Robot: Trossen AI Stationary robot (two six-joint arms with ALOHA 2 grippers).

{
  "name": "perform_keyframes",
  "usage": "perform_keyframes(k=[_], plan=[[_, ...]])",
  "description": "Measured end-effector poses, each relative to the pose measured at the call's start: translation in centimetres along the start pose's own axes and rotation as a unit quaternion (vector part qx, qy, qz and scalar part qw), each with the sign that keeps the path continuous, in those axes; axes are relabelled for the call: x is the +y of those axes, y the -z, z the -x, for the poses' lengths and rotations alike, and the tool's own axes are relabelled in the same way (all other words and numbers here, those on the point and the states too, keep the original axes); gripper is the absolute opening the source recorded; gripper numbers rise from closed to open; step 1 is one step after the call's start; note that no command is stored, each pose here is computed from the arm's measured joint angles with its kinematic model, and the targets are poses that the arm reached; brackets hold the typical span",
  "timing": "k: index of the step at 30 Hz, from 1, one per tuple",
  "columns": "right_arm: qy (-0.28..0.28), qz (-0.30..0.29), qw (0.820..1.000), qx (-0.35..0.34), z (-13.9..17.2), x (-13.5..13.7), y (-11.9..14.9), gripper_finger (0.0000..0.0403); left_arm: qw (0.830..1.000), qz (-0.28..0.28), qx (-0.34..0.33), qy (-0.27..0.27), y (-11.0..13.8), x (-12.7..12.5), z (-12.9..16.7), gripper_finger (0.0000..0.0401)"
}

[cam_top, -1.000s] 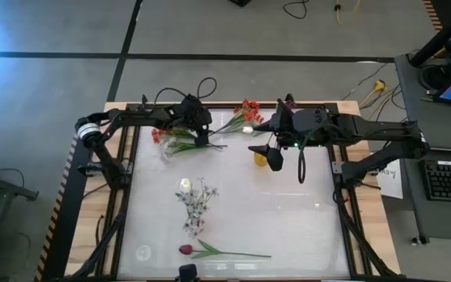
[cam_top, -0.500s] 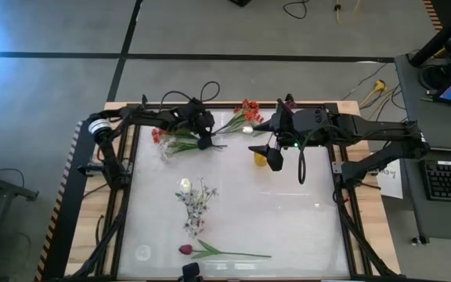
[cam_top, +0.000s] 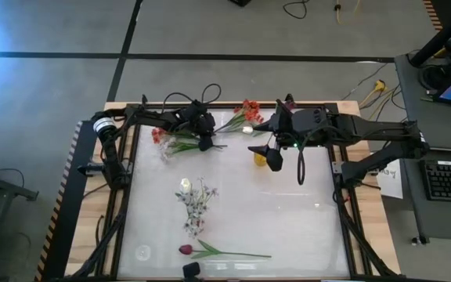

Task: Sort flowers into vase by color
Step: Put the right orange flowers into the yellow vase

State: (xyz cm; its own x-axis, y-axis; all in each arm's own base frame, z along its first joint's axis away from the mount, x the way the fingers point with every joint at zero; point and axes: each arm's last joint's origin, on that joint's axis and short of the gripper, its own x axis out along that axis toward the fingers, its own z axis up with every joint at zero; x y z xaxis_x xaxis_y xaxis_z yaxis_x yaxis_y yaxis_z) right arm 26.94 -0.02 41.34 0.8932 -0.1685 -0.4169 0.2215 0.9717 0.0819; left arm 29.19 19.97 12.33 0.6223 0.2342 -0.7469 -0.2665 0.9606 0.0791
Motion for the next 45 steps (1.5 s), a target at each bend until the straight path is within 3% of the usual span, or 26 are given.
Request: perform_keyframes(k=[6, 14, 21, 34, 45], plan=[[0.003, 0.006, 1.000, 0.016, -1.1, 0.1, 0.4, 0.0326, 1.000, 0.018, 0.000, 0.000, 0.0, 0.0, 0.0, 0.0007], [0.003, 0.007, 1.000, 0.022, -1.5, 0.2, 0.5, 0.0326, 0.999, 0.037, -0.012, -0.004, -0.4, 0.1, 0.6, 0.0001], [0.003, 0.013, 1.000, 0.019, -1.3, 0.2, 0.4, 0.0326, 0.998, 0.036, -0.051, -0.017, -2.0, 0.4, 2.9, 0.0000], [0.000, 0.055, 0.998, 0.010, -1.3, 0.2, 0.3, 0.0326, 0.982, 0.039, -0.166, -0.082, -4.9, 2.3, 12.5, 0.0000], [-0.002, 0.083, 0.997, 0.003, -1.4, 0.3, 0.1, 0.0326, 0.947, 0.039, -0.301, -0.108, -6.1, 0.4, 22.7, 0.0000]])
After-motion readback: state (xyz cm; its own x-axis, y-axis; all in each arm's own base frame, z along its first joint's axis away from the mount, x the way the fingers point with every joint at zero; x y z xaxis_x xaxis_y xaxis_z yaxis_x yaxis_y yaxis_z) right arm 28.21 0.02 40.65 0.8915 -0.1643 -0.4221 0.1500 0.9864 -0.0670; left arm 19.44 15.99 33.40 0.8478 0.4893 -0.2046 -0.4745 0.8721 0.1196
